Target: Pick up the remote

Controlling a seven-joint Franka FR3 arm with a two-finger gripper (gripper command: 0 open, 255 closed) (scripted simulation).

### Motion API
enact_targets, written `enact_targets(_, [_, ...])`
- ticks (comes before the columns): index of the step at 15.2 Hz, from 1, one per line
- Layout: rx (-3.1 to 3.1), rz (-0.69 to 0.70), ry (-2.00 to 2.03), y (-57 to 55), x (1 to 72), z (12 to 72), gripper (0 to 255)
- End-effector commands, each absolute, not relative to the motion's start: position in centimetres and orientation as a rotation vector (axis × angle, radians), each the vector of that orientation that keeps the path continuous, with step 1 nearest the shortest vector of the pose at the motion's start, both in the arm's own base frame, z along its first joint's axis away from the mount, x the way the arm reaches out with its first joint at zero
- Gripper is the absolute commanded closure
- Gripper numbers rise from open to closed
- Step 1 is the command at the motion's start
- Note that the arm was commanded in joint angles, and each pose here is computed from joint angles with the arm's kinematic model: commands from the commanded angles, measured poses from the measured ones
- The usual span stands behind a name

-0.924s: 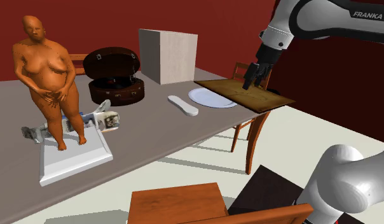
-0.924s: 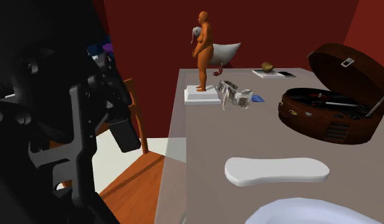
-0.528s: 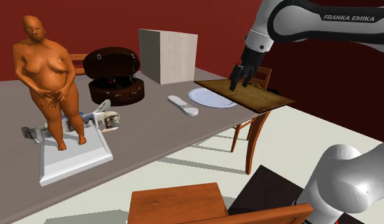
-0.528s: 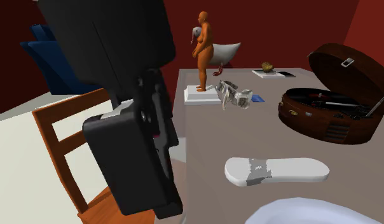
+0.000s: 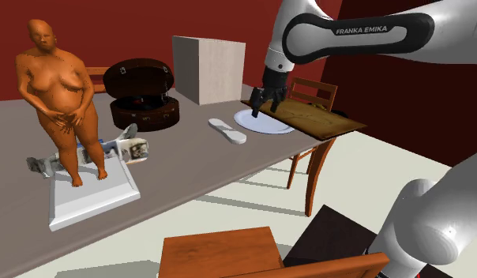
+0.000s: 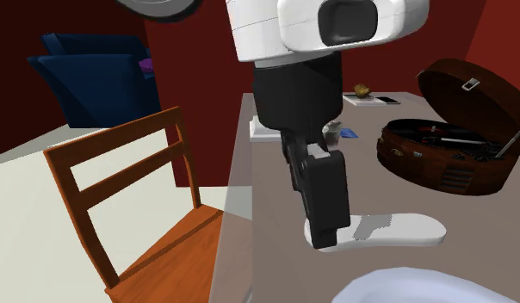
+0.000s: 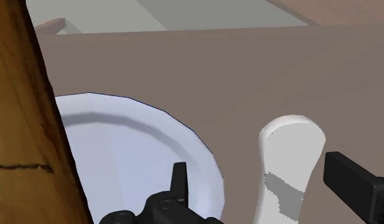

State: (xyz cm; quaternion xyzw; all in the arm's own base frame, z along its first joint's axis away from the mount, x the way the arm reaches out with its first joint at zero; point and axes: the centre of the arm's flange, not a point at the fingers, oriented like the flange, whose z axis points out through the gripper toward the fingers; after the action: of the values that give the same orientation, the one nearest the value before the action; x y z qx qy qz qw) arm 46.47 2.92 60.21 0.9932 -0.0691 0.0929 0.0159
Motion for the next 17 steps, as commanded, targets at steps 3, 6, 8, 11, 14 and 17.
enact_targets(3, [3.085, 0.261, -0.249, 4.5, 51.4, 58.5, 0])
enact_targets(6, [3.081, 0.240, -0.274, 5.9, 55.1, 57.2, 0])
enact_targets(8, [3.078, 0.226, -0.290, 6.8, 57.6, 56.2, 0])
enact_targets(11, [3.074, 0.206, -0.313, 8.0, 61.0, 54.9, 0])
enact_targets(14, [3.074, 0.206, -0.313, 8.0, 61.0, 53.3, 0])
enact_targets(17, [3.074, 0.206, -0.313, 8.0, 61.0, 51.7, 0])
